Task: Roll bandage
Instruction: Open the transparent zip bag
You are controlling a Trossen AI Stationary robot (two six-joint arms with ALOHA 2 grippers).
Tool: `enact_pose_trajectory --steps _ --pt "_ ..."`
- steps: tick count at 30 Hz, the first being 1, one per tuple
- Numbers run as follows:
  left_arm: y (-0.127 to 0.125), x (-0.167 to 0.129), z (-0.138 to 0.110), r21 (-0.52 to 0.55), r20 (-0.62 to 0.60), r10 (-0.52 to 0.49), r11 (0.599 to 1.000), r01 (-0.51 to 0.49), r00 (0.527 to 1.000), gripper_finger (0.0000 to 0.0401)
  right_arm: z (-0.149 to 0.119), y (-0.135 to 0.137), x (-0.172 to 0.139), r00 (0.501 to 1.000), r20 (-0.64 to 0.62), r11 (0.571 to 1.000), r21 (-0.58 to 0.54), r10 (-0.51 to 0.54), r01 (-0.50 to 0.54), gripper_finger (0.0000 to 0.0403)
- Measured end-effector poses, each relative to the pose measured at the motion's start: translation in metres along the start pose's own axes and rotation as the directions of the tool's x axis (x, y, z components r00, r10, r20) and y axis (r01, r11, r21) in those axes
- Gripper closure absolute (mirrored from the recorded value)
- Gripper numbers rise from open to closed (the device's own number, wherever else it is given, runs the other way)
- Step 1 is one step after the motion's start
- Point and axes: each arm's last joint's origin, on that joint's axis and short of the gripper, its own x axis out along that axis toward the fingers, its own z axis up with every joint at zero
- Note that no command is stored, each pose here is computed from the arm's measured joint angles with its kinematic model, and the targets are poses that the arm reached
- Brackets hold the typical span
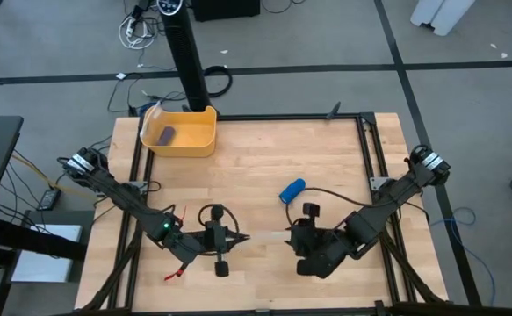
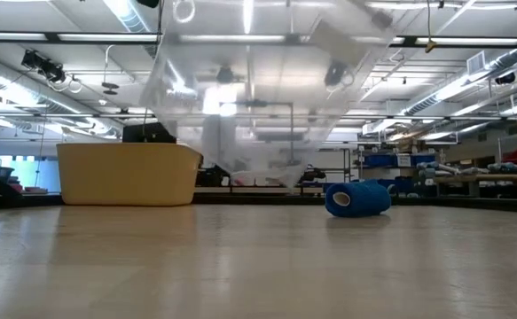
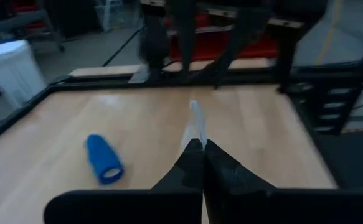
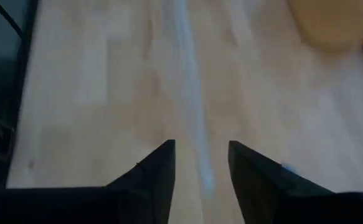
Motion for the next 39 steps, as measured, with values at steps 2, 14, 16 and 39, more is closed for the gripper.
enact_pose_trajectory --steps 2,14,16,39 --pt "-0.001 0.0 -0.001 -0.012 0.014 -0.033 0.999 0.033 0.999 0.0401 0.007 0.002 -0.002 0.997 0.08 1.0 -0.029 0.002 0.0 0.0257" --pt "0.002 0.003 0.001 -0.025 0.025 -0.036 0.999 0.037 0.999 0.0401 0.026 0.008 0.016 0.981 0.191 0.984 -0.176 0.039 -0.005 0.039" --pt "0.002 0.003 0.002 -0.027 0.038 -0.036 0.999 0.037 0.999 0.0401 0.025 0.006 0.02 0.984 0.171 0.983 -0.182 0.048 -0.016 0.0396" --pt "0.002 0.003 0.002 -0.018 0.037 -0.035 0.999 0.036 0.999 0.0401 0.021 0.012 0.019 0.978 0.205 0.977 -0.198 -0.042 0.083 0.0401"
